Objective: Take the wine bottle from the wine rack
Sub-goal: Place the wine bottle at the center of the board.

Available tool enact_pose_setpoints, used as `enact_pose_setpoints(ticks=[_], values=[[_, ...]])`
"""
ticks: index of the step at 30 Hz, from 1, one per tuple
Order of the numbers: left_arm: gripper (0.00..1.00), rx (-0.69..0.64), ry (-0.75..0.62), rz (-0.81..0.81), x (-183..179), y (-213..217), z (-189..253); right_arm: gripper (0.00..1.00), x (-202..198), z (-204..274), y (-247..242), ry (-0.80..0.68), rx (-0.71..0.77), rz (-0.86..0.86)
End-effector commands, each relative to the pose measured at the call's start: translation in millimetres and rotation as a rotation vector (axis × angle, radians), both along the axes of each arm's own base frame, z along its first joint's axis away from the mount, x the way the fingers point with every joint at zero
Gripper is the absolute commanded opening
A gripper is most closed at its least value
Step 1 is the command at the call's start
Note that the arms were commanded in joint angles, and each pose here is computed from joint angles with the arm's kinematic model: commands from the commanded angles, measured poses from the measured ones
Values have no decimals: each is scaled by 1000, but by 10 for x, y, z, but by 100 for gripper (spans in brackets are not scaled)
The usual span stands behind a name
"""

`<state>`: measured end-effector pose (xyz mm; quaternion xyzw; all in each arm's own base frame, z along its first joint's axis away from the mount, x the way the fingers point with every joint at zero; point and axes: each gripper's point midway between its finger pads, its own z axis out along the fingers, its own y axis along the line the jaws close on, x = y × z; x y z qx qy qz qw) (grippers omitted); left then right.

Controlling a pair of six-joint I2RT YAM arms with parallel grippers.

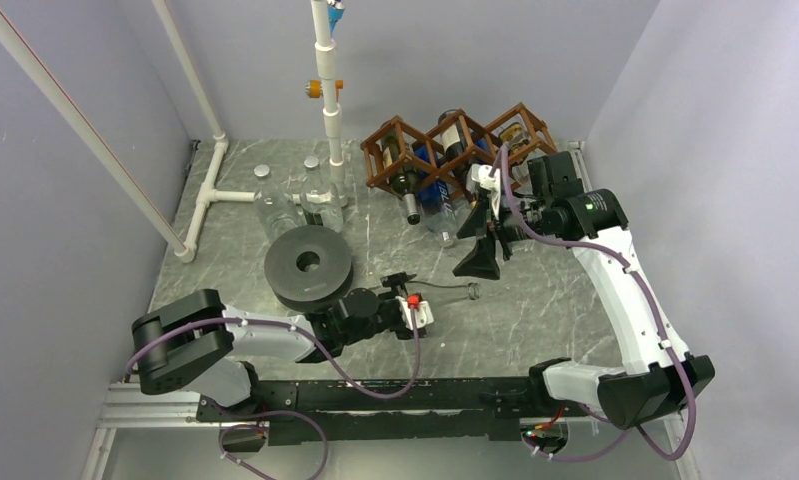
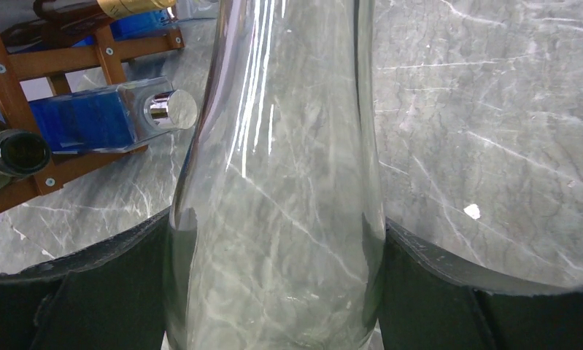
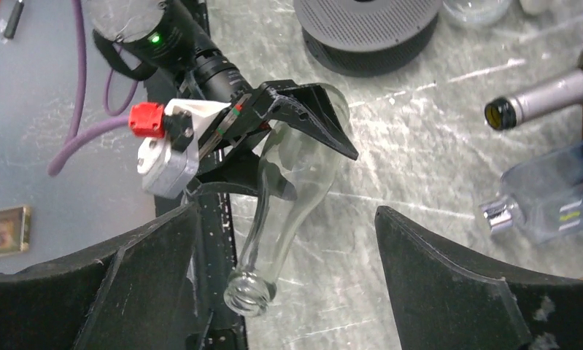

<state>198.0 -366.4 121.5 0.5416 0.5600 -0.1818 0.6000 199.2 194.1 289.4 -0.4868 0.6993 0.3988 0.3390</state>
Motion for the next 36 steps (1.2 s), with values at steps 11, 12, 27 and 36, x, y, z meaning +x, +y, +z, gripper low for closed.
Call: enact_pose_setpoints(ticks=[11,12,27,36], values=[[0,-322,86,-19,-148,-62,569,98,-476,453,99,-507,350,419],[0,-335,94,-21,-156,-65,580,99,-465,432,72,-525,372,402],[0,-449,166,-58,-244,-129,720,100,-398,142,-132,-525,454,243],[0,-539,210,-82,-283,-184,810,99,-371,8,-88,-387,519,240]])
